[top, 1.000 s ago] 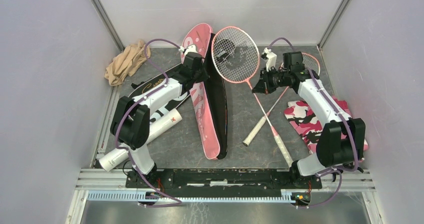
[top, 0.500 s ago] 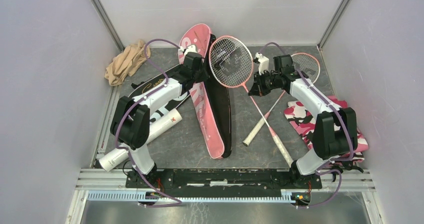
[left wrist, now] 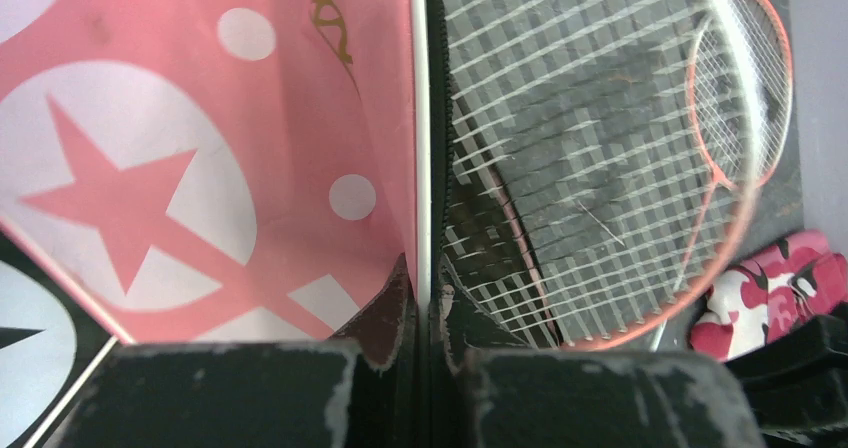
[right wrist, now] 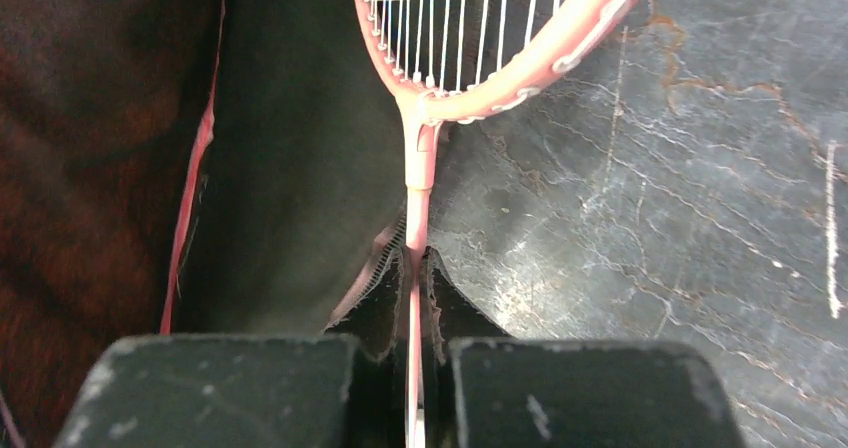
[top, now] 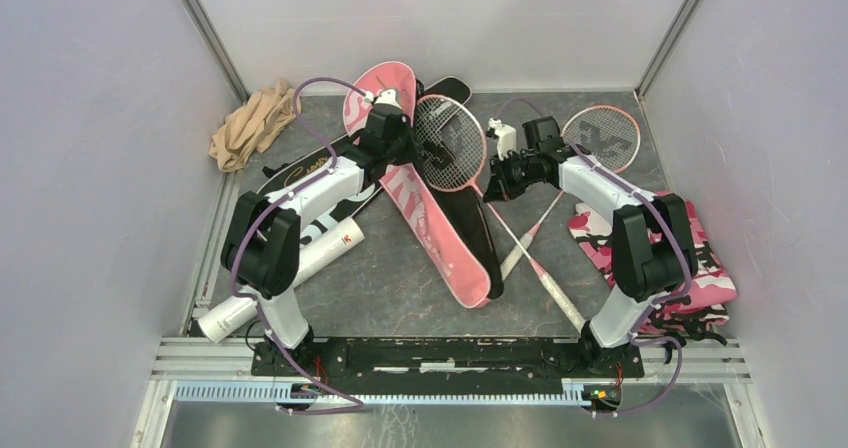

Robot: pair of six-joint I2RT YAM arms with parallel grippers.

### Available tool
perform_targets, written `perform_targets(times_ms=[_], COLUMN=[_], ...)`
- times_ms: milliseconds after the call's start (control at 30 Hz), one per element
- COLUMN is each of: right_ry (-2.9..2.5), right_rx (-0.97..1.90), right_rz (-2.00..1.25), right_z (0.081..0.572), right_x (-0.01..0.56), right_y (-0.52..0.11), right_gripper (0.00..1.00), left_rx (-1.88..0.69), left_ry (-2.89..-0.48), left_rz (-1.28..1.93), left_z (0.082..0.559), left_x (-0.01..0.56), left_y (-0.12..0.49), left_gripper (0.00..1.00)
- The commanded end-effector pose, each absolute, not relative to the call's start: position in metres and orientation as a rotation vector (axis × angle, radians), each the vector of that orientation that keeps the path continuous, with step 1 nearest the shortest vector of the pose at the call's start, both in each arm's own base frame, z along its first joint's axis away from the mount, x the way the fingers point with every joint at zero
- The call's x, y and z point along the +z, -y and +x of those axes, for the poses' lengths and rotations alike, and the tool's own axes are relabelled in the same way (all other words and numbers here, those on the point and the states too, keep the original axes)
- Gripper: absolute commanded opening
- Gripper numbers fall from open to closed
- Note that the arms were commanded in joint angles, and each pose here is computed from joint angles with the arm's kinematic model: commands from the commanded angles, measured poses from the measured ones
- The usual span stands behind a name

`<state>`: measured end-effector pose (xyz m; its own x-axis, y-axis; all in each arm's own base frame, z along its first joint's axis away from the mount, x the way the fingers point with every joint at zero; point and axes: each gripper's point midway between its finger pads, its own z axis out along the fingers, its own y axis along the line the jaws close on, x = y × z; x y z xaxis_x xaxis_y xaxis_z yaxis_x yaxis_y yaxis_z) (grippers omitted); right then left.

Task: Pack up the badminton gear
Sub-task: Place the racket in the racket bag.

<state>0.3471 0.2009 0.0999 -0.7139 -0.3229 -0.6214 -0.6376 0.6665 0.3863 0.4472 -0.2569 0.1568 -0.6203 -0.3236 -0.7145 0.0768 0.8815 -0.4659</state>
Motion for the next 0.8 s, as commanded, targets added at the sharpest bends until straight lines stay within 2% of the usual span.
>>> perform_targets(times_ms=[0,367,767], right_ry=[-2.541,-2.496,-2.36], right_rx=[0.917,0.985,1.083], right_rz=[-0.781,-0.861,-0.652], right_z=[0.306,0.31,0.361], right_x=[0.084,0.095,0.13], right_y=[-0.207,-0.224,-0.264], right_gripper=[0.0,0.0,0.0], left_rx=[-0.707,-0.734,-0.896], left_ry=[-2.064,-2.041,-2.115], left_rz=[-0.033,0.165,0.146], left_z=[0.452,0.445,0.425], left_x=[0.177,0.168,0.149], left_y=[0.284,0.303,0.336], left_gripper=[0.02,0.02,0.02])
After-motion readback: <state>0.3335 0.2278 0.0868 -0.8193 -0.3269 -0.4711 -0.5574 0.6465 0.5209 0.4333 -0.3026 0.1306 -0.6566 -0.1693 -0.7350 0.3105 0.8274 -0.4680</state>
